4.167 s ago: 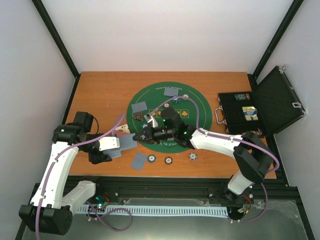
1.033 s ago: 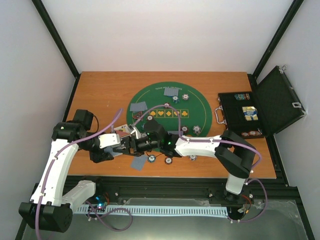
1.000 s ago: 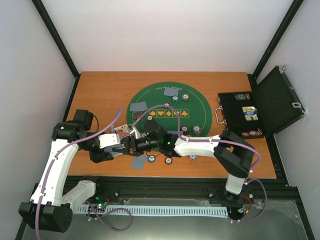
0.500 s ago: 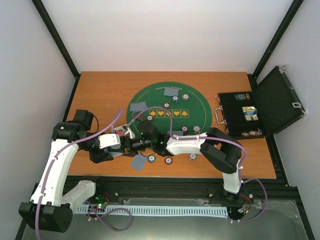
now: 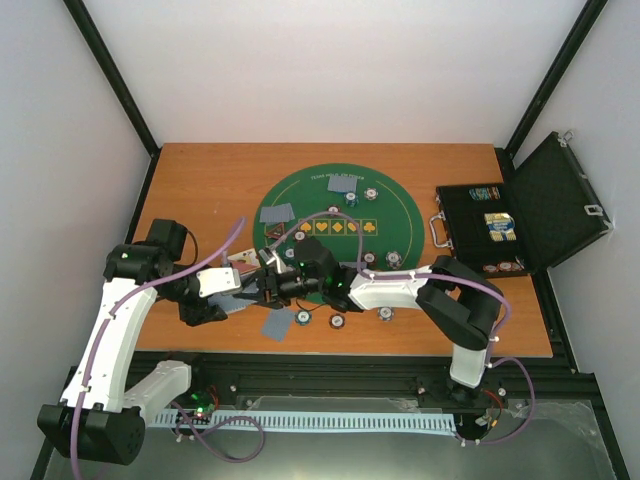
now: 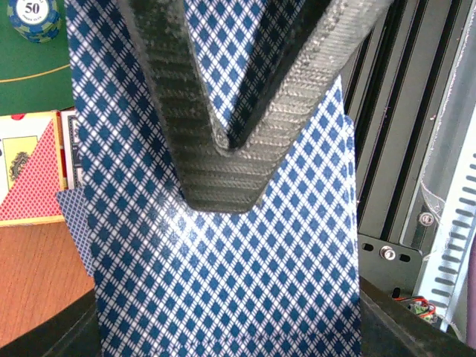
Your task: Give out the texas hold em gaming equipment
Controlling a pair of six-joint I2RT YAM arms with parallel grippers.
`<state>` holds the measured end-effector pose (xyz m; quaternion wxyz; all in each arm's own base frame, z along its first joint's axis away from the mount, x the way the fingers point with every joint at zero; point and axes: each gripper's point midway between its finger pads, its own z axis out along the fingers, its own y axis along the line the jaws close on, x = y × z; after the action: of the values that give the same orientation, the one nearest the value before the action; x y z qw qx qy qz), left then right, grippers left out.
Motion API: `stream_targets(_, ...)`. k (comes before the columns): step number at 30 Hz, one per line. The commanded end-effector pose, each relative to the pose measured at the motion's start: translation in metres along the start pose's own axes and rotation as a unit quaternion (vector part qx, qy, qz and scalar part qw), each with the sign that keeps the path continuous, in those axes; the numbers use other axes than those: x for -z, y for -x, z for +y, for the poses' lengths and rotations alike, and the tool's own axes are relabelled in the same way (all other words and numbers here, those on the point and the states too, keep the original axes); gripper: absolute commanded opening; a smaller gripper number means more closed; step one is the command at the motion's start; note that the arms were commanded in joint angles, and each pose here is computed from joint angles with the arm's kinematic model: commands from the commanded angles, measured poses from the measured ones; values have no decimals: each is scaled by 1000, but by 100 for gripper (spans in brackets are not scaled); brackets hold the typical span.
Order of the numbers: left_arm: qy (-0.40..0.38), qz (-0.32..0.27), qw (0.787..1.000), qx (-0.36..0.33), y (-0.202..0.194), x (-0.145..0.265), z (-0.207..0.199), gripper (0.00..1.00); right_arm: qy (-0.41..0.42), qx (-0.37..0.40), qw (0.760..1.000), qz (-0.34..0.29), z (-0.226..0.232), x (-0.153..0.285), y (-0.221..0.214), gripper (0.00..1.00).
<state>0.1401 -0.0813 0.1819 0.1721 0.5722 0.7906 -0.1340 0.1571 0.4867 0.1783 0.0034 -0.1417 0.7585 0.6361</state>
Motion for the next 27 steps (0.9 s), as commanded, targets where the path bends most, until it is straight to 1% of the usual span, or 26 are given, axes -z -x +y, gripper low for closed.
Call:
stream_targets(1, 16, -23, 999, -18, 13, 14, 0, 1, -32, -7, 999, -18, -12, 10, 6, 56)
stream_targets(5, 15, -22, 999, -18, 12, 13, 1, 1, -31, 4, 999, -22, 0, 14, 9, 42)
stream_targets(11, 15, -20, 1000, -18, 11, 11, 1, 1, -40, 21, 998, -31, 12, 25, 13, 28)
stream_targets(20, 15, -20, 1000, -17, 10, 10, 2, 1, -65, 42, 996, -40, 21, 40, 20, 11)
stream_targets(23, 16, -19, 1000, -17, 10, 10, 1, 1, -77, 45, 995, -42, 21, 49, 26, 8)
stream_targets(27, 16, -18, 1000, -16, 10, 9, 2, 1, -91, 43, 993, -59, 15, 75, 50, 4)
